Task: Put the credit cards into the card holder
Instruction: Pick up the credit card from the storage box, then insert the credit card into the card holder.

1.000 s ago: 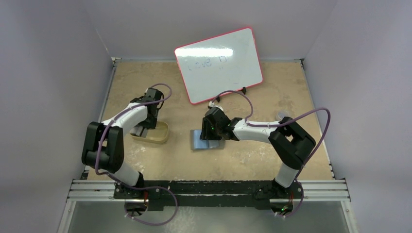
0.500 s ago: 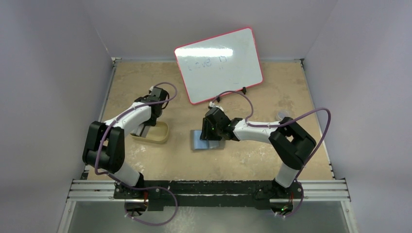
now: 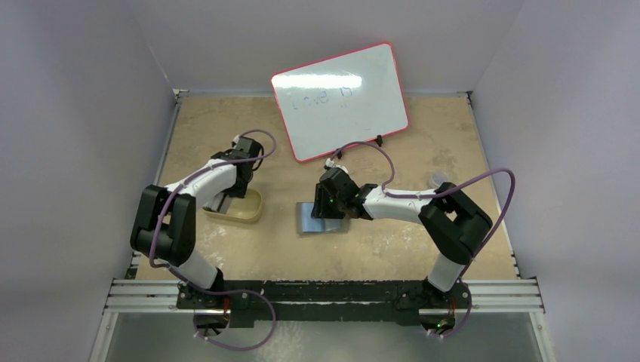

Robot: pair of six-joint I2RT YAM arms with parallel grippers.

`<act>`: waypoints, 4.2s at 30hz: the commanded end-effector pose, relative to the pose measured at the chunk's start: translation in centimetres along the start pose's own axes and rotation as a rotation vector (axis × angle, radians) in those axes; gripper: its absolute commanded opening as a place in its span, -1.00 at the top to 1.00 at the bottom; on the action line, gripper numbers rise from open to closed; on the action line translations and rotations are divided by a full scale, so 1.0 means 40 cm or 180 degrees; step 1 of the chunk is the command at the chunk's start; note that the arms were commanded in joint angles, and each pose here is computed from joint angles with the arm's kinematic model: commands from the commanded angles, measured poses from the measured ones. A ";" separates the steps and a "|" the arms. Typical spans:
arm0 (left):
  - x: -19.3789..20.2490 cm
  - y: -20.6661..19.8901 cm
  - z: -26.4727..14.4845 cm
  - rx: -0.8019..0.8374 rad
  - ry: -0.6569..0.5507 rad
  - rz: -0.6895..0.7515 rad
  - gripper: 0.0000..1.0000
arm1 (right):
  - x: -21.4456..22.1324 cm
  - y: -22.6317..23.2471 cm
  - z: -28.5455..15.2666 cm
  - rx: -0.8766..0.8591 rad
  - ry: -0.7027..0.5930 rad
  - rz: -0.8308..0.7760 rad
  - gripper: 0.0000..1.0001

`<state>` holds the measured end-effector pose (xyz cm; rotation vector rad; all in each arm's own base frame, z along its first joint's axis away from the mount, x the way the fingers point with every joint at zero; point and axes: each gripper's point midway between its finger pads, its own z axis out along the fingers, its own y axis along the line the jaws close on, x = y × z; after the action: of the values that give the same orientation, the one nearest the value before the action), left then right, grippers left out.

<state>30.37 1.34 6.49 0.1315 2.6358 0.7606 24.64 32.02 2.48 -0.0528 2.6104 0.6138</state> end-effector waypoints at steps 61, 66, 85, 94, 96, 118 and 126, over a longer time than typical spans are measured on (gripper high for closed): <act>-0.117 -0.031 -0.166 0.0885 -0.0294 -0.0453 1.00 | 0.024 -0.018 -0.044 -0.0016 0.0084 0.0006 0.07; -0.140 -0.070 -0.244 0.1441 -0.0478 -0.0800 1.00 | 0.013 0.006 -0.063 -0.0178 0.0043 -0.0054 0.05; -0.167 -0.290 -0.550 0.4647 -0.0924 -0.2605 1.00 | -0.051 0.038 -0.170 -0.1352 -0.0250 0.0117 0.10; -0.121 -0.365 -0.520 0.5048 -0.0710 -0.3029 1.00 | -0.034 0.027 -0.147 -0.1366 -0.0167 0.0192 0.13; -0.111 -0.389 -0.515 0.5046 -0.0665 -0.2988 1.00 | -0.031 0.030 -0.146 -0.1403 -0.0150 0.0205 0.13; -0.015 -0.508 -0.419 0.4565 -0.0353 -0.2550 1.00 | -0.020 0.006 -0.131 -0.1394 -0.0054 0.0457 0.17; -0.033 -0.524 -0.445 0.4861 -0.0342 -0.2681 1.00 | -0.025 0.033 -0.144 -0.1601 -0.0056 0.0436 0.15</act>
<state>24.49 -24.48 7.94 -0.5149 2.2606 -1.3664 22.48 29.66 6.44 0.0072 2.4530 1.2125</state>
